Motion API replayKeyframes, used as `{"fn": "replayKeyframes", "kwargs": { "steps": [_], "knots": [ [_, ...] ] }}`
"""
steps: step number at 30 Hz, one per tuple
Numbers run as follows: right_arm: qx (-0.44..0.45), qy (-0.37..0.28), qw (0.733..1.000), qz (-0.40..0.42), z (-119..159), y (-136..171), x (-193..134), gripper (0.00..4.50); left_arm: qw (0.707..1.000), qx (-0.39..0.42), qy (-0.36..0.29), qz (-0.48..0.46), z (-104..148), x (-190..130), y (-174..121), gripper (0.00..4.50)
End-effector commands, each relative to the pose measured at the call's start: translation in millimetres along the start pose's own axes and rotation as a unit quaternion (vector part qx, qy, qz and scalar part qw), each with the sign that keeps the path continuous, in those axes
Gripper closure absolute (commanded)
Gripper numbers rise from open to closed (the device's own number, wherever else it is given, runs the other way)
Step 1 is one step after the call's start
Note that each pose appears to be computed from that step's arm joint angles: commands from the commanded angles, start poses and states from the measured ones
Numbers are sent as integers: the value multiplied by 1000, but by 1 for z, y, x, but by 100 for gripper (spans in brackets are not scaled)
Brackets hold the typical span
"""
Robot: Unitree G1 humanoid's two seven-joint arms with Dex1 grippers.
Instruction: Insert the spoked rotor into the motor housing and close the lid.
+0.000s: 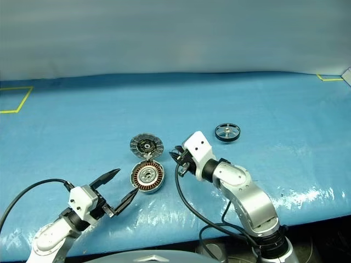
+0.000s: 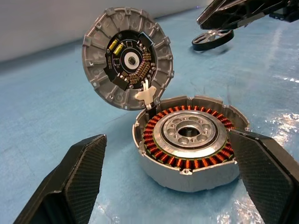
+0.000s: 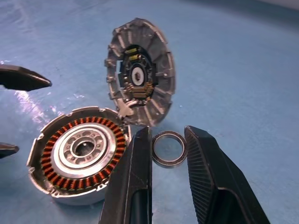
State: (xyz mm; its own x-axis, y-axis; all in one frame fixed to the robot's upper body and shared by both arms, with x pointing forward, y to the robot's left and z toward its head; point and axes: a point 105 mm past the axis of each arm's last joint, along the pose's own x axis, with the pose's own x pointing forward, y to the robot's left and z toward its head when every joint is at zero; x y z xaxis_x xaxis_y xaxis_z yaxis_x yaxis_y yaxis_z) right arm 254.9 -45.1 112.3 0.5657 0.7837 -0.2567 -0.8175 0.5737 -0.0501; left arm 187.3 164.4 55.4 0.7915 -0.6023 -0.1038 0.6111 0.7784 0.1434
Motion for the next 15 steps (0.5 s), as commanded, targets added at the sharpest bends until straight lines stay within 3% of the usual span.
{"fn": "replayKeyframes", "kwargs": {
  "steps": [1, 15],
  "knots": [
    [-19, -18, 999, 28, 5, 9, 8, 384, 1000, 5, -18, 12, 7, -3, 5, 0],
    [-47, -33, 994, 95, -2, 43, 52, 384, 1000, -8, -29, -8, 2, -7, -10, 0]
  ]
}}
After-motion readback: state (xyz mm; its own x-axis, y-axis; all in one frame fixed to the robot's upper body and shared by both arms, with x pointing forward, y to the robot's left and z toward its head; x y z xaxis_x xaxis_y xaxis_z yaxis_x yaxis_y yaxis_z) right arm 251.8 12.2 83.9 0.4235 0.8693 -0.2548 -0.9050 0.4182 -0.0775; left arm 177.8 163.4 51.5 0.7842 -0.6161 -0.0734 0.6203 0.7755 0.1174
